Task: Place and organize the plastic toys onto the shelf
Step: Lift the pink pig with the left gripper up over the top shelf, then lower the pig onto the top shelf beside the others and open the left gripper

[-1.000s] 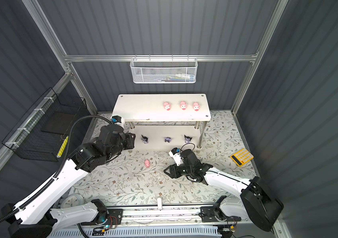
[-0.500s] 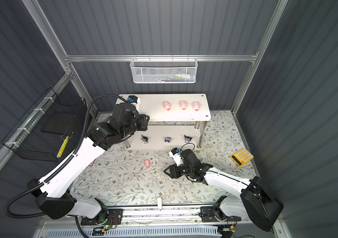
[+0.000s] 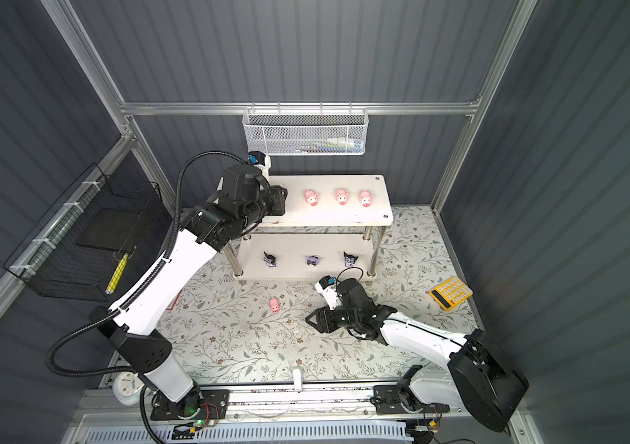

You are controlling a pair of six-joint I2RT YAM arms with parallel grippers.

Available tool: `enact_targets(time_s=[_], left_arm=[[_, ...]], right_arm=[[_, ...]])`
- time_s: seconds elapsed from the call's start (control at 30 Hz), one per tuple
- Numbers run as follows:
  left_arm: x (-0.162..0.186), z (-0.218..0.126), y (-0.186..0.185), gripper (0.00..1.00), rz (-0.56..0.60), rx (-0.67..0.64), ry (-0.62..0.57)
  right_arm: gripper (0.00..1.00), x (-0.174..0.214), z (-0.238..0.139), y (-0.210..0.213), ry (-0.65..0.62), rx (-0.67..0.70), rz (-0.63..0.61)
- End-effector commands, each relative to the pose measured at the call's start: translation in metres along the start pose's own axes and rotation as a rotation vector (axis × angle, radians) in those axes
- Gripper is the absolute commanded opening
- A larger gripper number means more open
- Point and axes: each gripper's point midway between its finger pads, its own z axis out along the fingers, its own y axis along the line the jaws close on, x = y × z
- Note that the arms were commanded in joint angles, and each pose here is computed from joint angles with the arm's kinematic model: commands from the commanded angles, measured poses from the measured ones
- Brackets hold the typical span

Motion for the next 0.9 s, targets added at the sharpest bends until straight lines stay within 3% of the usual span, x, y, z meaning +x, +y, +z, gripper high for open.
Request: enact_targets(time_s=[0.0, 0.43, 0.87], left_arm=[[-0.001, 0.008, 0.006, 0.35, 0.029, -0.034, 0.011], [0.004, 0.027, 0.028, 0.36, 0.038, -0.127, 0.04], [0.01, 0.039, 0.039, 0.37, 0.015, -0.133, 0.066]], right_arm=[[0.55, 0.003, 0.002, -0.001, 0.0, 0.002, -0.019], [0.55, 0.004, 0.007, -0.002, 0.021, -0.002, -0.022], [0.56, 0.005, 0.01, -0.003, 0.035, -0.003, -0.02]])
